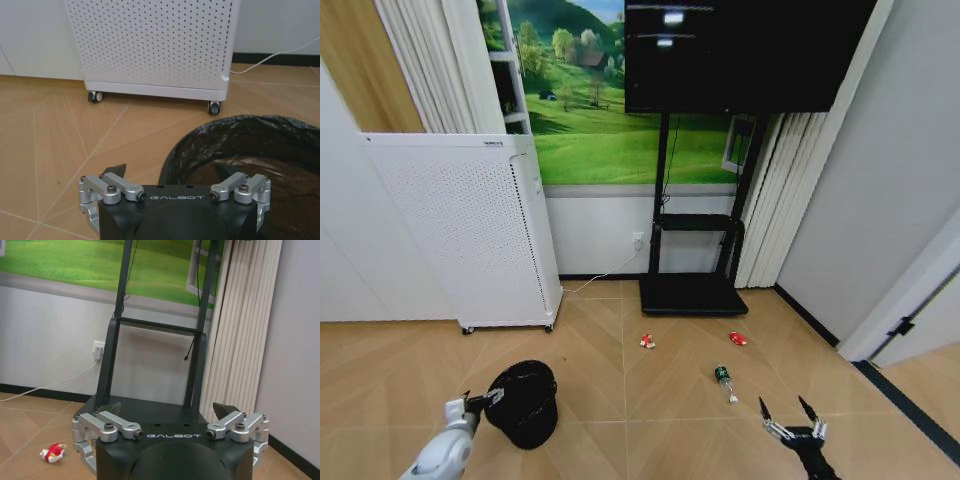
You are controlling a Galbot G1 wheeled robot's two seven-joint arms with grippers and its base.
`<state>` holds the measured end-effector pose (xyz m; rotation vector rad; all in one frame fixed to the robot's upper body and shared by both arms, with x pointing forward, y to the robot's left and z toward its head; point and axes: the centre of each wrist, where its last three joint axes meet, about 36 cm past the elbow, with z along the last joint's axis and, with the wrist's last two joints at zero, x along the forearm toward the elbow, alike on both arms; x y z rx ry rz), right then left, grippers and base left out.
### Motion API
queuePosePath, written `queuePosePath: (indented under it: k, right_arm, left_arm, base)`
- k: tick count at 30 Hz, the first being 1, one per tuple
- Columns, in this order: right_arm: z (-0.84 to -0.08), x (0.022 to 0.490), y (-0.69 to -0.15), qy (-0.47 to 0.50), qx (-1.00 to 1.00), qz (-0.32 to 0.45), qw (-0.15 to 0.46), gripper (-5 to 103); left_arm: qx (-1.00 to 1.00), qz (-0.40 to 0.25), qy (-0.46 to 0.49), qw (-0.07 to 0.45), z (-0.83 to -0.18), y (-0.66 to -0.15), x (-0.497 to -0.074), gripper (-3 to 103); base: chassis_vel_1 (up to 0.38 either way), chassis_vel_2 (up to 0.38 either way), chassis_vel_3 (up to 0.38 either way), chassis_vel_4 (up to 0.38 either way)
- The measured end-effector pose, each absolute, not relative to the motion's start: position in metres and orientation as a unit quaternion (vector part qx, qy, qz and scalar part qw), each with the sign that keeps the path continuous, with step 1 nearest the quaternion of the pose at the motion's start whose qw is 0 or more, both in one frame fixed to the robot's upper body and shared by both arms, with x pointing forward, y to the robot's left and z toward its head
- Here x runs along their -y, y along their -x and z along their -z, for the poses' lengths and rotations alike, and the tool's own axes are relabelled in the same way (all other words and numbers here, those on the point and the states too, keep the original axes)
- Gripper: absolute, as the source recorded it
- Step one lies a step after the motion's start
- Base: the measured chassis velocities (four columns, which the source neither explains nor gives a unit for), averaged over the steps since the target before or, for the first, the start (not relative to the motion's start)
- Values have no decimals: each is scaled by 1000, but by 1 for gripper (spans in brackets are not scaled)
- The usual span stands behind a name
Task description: Pick up the trash bin and place the garbage on the floor into it.
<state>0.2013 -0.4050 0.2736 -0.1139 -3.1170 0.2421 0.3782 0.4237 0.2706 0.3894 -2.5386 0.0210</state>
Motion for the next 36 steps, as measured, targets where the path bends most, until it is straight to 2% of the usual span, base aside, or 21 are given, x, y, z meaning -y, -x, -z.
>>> queuePosePath:
  k: [10,12,13,14,15,18,19,21,24,25,26,27,29,30,32,33,34,36]
  right_arm:
    - [-272,405,-200,45,996,-75,10,100]
    - [-270,406,-200,48,996,-75,11,100]
    - [-270,406,-200,48,996,-75,11,100]
    - [-270,406,-199,49,996,-75,12,100]
    - [-270,406,-199,49,996,-75,12,100]
    - [-268,405,-198,50,996,-73,13,100]
    - [-268,405,-198,50,996,-73,13,100]
    - [-267,403,-198,51,996,-72,14,100]
    - [-267,403,-197,51,996,-72,13,100]
    - [-267,403,-197,50,996,-72,13,100]
    - [-267,403,-197,50,996,-73,13,100]
    - [-267,403,-197,50,996,-73,13,100]
    - [-267,403,-198,49,996,-73,12,100]
    - [-267,403,-198,49,996,-73,12,100]
    - [-270,404,-200,49,996,-74,7,100]
    - [-270,404,-200,49,996,-74,7,100]
    - [-273,405,-202,52,996,-78,1,100]
    - [-275,407,-204,54,995,-85,-4,100]
  left_arm:
    - [945,0,-141,296,-251,-382,-417,97]
    - [945,-2,-143,295,-249,-384,-415,90]
    - [945,-2,-143,295,-249,-384,-415,90]
    - [945,-2,-142,295,-248,-383,-415,80]
    - [945,-2,-142,295,-248,-383,-415,80]
    - [948,-2,-137,289,-248,-381,-417,64]
    - [948,-2,-137,289,-248,-381,-417,64]
    - [949,-6,-134,286,-251,-379,-419,53]
    - [949,-6,-133,286,-252,-378,-420,53]
    - [950,-6,-131,284,-255,-377,-421,42]
    - [952,-7,-131,278,-260,-378,-423,36]
    - [952,-7,-131,278,-260,-378,-423,36]
    - [954,-6,-127,270,-267,-377,-426,26]
    - [954,-6,-127,270,-267,-377,-426,26]
    - [957,-8,-126,263,-273,-376,-428,15]
    - [957,-8,-126,263,-273,-376,-428,15]
    - [958,-10,-127,256,-277,-375,-429,5]
    - [959,-12,-129,251,-281,-375,-429,3]
  base:
    - [0,0,0,0]
    - [0,0,0,0]
    - [0,0,0,0]
    - [0,0,0,0]
    - [0,0,0,0]
    - [0,0,0,0]
    - [0,0,0,0]
    - [0,0,0,0]
    - [0,0,0,0]
    - [0,0,0,0]
    - [0,0,0,0]
    - [0,0,0,0]
    - [0,0,0,0]
    - [0,0,0,0]
    - [0,0,0,0]
    - [0,0,0,0]
    - [0,0,0,0]
    - [0,0,0,0]
